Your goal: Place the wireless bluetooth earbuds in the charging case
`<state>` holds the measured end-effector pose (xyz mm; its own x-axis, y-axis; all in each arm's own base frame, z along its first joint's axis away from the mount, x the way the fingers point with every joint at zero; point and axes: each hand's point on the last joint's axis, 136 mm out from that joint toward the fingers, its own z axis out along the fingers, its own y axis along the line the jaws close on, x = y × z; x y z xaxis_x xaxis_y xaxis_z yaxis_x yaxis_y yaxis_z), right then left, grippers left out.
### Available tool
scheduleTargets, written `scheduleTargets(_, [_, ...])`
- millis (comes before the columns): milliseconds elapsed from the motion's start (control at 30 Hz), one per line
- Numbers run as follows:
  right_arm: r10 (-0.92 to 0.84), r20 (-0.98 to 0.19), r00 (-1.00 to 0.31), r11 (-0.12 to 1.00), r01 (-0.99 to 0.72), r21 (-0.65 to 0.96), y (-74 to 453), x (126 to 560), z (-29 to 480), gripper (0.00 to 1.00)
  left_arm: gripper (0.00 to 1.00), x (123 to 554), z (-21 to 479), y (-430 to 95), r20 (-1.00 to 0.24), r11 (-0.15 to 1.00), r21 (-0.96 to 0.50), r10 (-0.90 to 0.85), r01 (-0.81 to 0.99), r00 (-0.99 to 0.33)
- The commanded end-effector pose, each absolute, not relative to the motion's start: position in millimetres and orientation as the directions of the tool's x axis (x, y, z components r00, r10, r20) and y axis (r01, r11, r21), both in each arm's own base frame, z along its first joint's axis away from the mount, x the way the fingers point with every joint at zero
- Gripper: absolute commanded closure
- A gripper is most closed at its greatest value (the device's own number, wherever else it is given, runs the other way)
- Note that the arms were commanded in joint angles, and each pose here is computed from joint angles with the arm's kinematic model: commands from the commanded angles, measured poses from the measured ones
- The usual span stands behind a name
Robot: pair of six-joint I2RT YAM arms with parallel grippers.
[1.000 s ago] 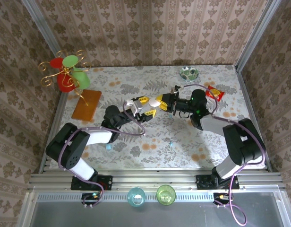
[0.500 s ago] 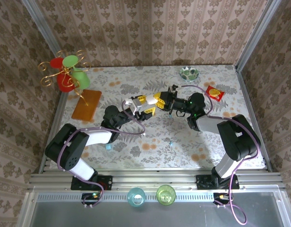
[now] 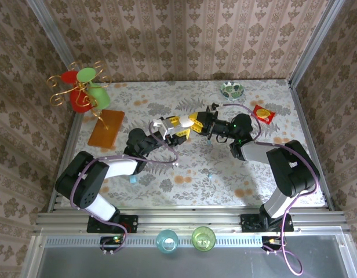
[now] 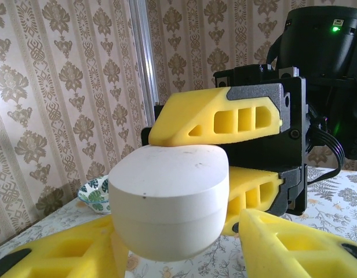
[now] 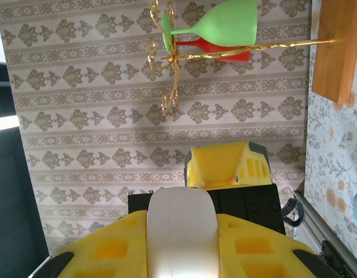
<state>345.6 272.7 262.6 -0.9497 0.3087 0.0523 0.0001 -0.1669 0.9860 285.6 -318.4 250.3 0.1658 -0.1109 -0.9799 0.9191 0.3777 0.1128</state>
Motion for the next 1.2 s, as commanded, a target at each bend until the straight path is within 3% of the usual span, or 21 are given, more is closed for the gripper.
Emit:
scheduleTargets(0, [0.322, 0.031, -0.946, -0.181, -0.029, 0.983, 273.8, 345.6, 265.8, 0.84, 0.47, 279.2, 279.4, -320.3, -0.963, 0.363, 0.136, -0.17, 0.922, 0.209])
scheduleTargets(200, [0.32, 0.036, -0.947, -0.176, -0.022, 0.984, 274.9, 344.8, 263.0, 0.84, 0.41, 281.9, 281.8, -318.5, -0.961, 0.38, 0.138, -0.172, 0.914, 0.217])
scheduleTargets(833, [0.314, 0.047, -0.948, -0.163, -0.005, 0.987, 276.8, 343.0, 258.1, 0.85, 0.5, 278.5, 282.0, -319.9, -0.96, 0.361, 0.146, -0.171, 0.921, 0.22])
scheduleTargets(967, [0.311, 0.044, -0.949, -0.179, -0.013, 0.984, 277.1, 342.8, 264.9, 0.85, 0.44, 278.0, 277.7, -321.2, -0.962, 0.352, 0.151, -0.163, 0.924, 0.219])
scheduleTargets(1167, [0.311, 0.035, -0.95, -0.188, -0.025, 0.982, 276.8, 342.8, 270.9, 0.86, 0.46, 277.5, 274.2, -321.5, -0.963, 0.351, 0.154, -0.155, 0.924, 0.22])
